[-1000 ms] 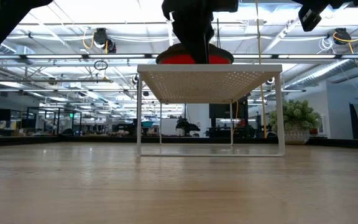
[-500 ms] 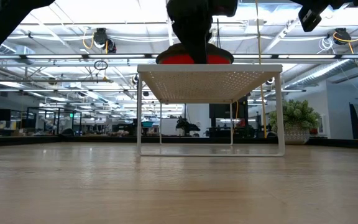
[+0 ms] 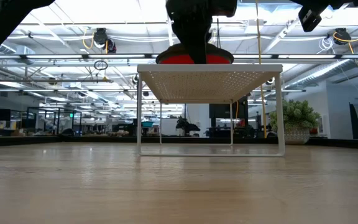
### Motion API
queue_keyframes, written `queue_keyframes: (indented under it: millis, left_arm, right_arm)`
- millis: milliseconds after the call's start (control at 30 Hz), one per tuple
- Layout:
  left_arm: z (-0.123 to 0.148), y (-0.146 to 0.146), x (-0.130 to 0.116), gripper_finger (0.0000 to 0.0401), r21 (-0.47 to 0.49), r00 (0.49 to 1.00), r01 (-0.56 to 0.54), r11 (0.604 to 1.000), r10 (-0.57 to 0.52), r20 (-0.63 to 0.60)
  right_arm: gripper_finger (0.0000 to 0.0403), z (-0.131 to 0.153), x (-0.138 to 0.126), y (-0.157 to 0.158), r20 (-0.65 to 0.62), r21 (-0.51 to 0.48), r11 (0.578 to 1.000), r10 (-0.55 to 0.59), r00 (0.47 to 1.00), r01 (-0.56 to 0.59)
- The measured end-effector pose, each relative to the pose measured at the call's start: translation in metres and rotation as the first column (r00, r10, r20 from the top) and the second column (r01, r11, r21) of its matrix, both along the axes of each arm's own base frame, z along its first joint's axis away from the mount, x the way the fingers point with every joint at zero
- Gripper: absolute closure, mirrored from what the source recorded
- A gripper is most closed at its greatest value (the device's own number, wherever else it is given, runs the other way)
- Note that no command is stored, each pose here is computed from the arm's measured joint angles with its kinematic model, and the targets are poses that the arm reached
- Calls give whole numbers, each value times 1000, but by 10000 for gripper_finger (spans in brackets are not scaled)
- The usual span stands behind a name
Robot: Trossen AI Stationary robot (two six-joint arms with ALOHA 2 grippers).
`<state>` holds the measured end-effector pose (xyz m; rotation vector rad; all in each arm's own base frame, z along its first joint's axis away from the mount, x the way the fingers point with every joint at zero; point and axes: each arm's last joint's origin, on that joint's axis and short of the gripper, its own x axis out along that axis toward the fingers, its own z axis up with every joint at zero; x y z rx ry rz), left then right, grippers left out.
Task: Pick & Place Fruit
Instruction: Put the yellow knife on the shelf
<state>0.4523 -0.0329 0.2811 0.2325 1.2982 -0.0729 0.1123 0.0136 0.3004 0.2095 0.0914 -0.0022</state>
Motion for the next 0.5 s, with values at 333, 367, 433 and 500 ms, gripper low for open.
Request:
queue_keyframes:
  millis: [333, 367, 433, 500]
  left_arm:
    - [0, 2, 0, 335, -1, 1000, 5, 1000, -5, 0]
    - [0, 3, 0, 335, -3, 1000, 1, 1000, -1, 0]
    - [0, 5, 0, 336, -12, 1000, -23, 1000, 23, 2]
    - [0, 6, 0, 336, -20, 999, -53, 998, 53, 0]
  right_arm:
    - [402, 0, 0, 0, 0, 0, 1000, 0, 1000, 0]
    - [402, 0, 0, 0, 0, 0, 1000, 0, 1000, 0]
    - [402, 0, 0, 0, 0, 0, 1000, 0, 1000, 0]
    - [402, 0, 0, 0, 0, 0, 1000, 0, 1000, 0]
